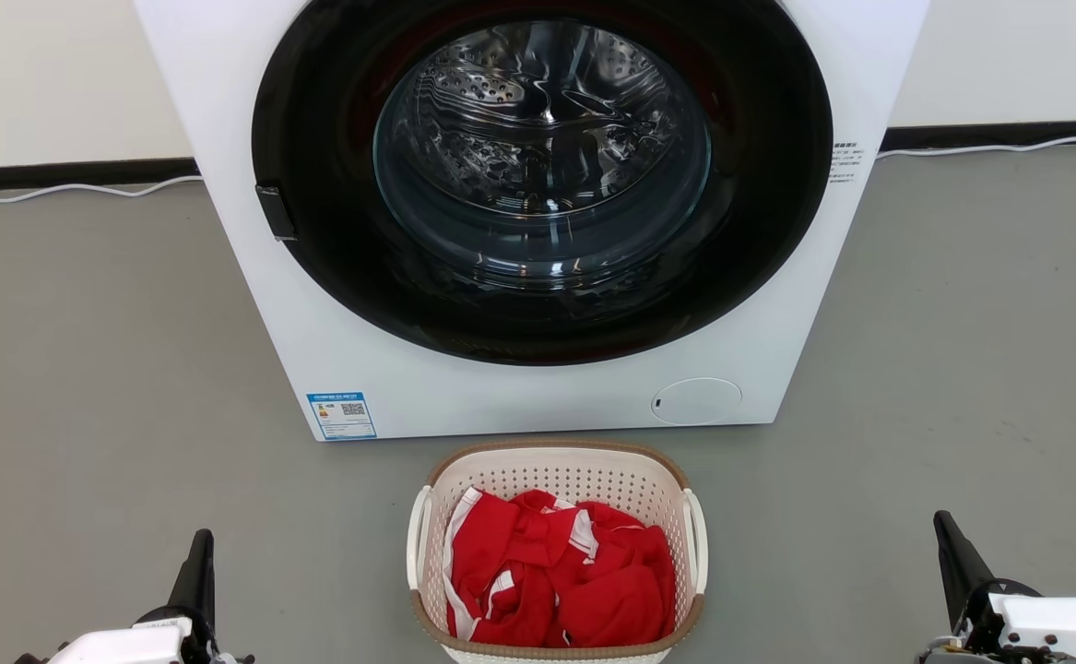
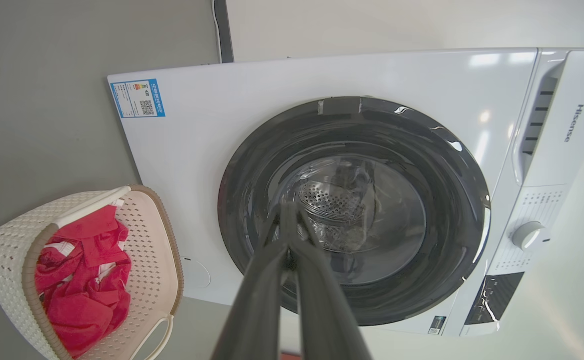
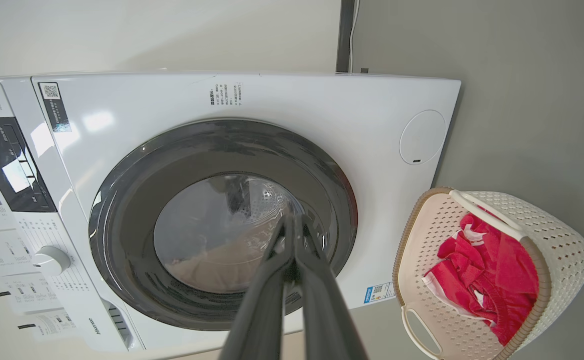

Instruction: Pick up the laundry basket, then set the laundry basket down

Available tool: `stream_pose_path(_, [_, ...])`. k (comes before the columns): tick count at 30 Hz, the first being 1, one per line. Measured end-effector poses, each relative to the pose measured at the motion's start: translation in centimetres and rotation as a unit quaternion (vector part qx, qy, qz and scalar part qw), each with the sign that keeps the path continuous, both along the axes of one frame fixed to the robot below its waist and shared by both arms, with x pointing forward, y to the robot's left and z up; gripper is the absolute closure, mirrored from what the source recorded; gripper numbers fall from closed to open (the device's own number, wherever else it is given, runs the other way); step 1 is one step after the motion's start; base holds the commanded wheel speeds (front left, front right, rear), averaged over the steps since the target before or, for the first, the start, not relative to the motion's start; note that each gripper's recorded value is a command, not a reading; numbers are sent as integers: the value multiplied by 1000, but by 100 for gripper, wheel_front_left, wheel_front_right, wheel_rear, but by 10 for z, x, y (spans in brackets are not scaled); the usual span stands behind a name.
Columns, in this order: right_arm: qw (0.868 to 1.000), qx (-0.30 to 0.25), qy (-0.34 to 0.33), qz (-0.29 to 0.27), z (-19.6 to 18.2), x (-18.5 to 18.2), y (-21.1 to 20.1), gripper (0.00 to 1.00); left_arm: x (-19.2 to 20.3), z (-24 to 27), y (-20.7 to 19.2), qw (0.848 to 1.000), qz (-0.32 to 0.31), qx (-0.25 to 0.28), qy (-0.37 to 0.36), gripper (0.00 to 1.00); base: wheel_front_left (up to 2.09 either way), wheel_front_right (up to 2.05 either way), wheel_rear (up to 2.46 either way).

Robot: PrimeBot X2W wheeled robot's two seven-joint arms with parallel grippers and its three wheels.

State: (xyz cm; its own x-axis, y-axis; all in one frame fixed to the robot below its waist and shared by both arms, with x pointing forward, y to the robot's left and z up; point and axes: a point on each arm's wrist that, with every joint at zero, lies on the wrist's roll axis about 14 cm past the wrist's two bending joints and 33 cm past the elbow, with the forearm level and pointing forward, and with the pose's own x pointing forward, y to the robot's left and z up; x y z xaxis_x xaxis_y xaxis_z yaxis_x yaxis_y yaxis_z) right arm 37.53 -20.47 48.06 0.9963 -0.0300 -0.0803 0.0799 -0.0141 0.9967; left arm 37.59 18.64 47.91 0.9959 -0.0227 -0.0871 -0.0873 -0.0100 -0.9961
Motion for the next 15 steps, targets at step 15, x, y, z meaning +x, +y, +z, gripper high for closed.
stream_pose_path(15, [1000, 0, 0, 0, 0, 0, 0, 100, 0, 0, 0, 1000, 0, 0, 0, 100, 0, 0, 0])
